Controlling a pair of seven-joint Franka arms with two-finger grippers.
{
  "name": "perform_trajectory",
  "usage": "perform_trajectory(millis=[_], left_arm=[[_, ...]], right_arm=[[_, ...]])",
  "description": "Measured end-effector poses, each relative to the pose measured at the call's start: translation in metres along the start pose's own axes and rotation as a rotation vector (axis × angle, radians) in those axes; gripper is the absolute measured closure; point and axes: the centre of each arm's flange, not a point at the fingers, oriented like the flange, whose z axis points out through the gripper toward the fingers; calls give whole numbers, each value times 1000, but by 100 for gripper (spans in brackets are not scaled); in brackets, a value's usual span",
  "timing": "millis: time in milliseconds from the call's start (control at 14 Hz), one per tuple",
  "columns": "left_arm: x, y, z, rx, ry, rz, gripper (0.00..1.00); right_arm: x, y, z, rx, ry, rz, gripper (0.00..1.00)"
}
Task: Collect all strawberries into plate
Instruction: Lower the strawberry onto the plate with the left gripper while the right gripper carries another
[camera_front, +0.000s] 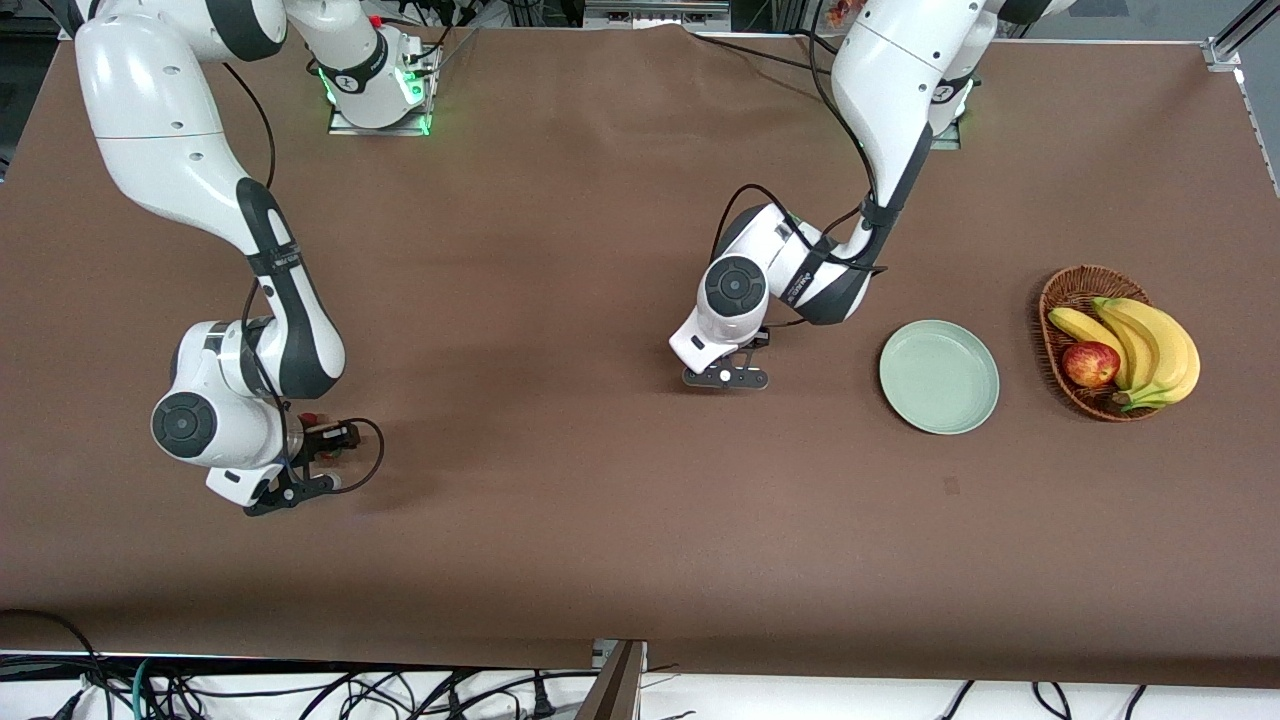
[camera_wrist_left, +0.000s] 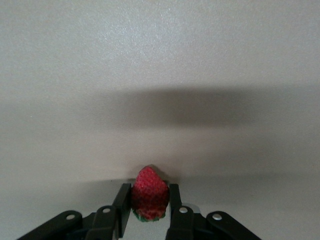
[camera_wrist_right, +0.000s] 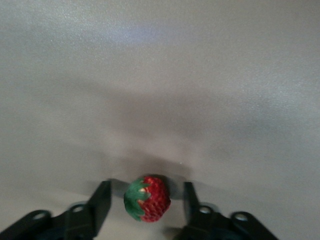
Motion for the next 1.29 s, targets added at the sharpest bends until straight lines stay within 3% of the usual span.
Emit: perform_trajectory(millis=[143,215,430,645,788,1003,1290], left_arm=[[1,-2,-1,5,-5,-4,65],[2,-7,-4,20,-19,-11,65],[15,-49,-51,117,-47,-15,65],[29,-120,-109,163,-80,3,65],[44,-180,-124,227,-93,45,65],[61,-258,-121,216,-136,108,65],[69,-322,-99,175,-154,197,65]], right_arm=[[0,0,0,0,-1,0,62],[0,0,-1,0,0,0,66],[2,-8,-2,14,1,0,66],[14,-54,-9,74,19,78,66],[24,-110,-17,114,25,172,66],[35,-227,-33,130,30,358,66],[26,-416,-61,199,132,572,66]])
